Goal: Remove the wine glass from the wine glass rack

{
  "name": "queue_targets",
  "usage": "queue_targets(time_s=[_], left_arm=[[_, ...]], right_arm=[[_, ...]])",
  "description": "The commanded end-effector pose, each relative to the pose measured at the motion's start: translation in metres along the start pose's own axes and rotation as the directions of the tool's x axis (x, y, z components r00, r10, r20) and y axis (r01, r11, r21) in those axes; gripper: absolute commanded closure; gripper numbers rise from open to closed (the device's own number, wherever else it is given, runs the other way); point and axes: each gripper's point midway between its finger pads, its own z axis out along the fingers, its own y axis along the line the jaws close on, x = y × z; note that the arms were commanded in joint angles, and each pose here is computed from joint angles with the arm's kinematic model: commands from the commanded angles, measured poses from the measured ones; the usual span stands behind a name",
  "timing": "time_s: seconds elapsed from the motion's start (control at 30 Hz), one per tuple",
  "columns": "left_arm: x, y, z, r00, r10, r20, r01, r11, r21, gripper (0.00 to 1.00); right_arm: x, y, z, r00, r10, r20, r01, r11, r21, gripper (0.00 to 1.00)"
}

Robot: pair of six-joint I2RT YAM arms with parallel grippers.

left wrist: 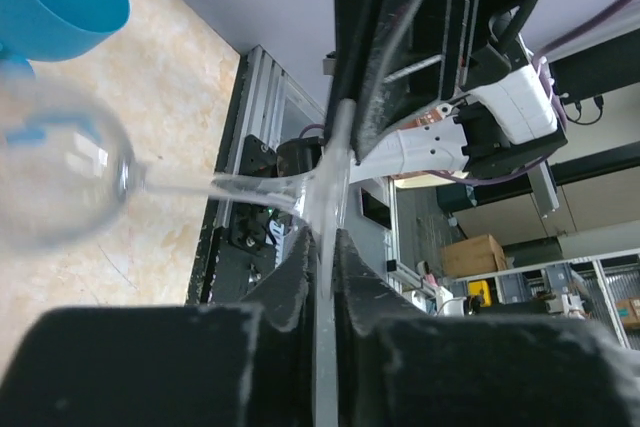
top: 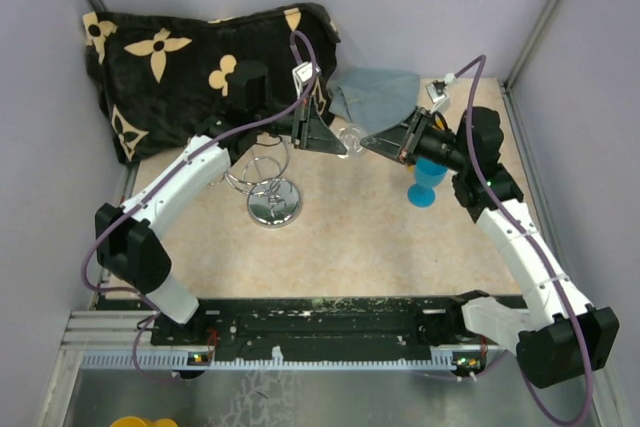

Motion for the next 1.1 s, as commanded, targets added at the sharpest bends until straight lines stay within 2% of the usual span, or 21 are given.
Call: queue_targets(time_s=[0.0,0.27,0.3,0.4,0.47,0.6,0.67,0.73,0.8,0.93,1.07], left_arm=[[-0.002,-0.019,0.004,0.997,0.073,-0.019,-0.071,0.995,0.075,1.0],[-0.006,-0.015,0.004,0.991,0.134,-0.011,-0.133,0.99,0.047,1.0],[-0.008,-0.016,0.004,0.989,0.15,-0.009,-0.15,0.988,0.04,1.0],[-0.015,-0.014,0.003,0.975,0.223,-0.004,-0.223,0.975,0.009,1.0],[-0.019,-0.014,0.003,0.962,0.272,-0.006,-0.272,0.962,-0.014,1.0],[-0.019,-0.01,0.003,0.929,0.37,-0.026,-0.371,0.927,-0.057,1.0],[-0.017,-0.009,0.006,0.895,0.442,-0.055,-0.446,0.891,-0.085,1.0],[-0.01,-0.004,0.012,0.848,0.519,-0.108,-0.529,0.84,-0.118,1.0],[0.0,0.004,0.019,0.779,0.601,-0.18,-0.625,0.768,-0.142,1.0],[0.029,0.019,0.03,0.576,0.743,-0.342,-0.811,0.571,-0.125,1.0],[0.053,0.032,0.026,0.373,0.819,-0.436,-0.919,0.391,-0.051,1.0]], right_arm=[[-0.005,0.014,-0.006,0.995,-0.09,0.034,0.091,0.994,-0.053,1.0],[0.002,0.011,-0.015,0.989,-0.144,0.021,0.144,0.989,-0.014,1.0],[0.003,0.01,-0.017,0.99,-0.142,0.019,0.142,0.99,0.005,0.93],[0.0,0.012,-0.024,0.986,-0.164,0.024,0.163,0.985,0.052,0.61],[-0.005,0.013,-0.032,0.983,-0.181,0.038,0.177,0.98,0.088,0.5],[-0.023,0.02,-0.051,0.974,-0.206,0.1,0.191,0.971,0.141,0.43],[-0.034,0.023,-0.059,0.969,-0.212,0.124,0.192,0.968,0.16,0.42],[-0.043,0.027,-0.065,0.966,-0.219,0.139,0.193,0.965,0.178,0.42],[-0.051,0.03,-0.068,0.964,-0.225,0.144,0.196,0.962,0.189,0.42],[-0.059,0.032,-0.068,0.965,-0.229,0.131,0.2,0.959,0.198,0.41],[-0.059,0.027,-0.065,0.971,-0.216,0.098,0.193,0.959,0.207,0.41]])
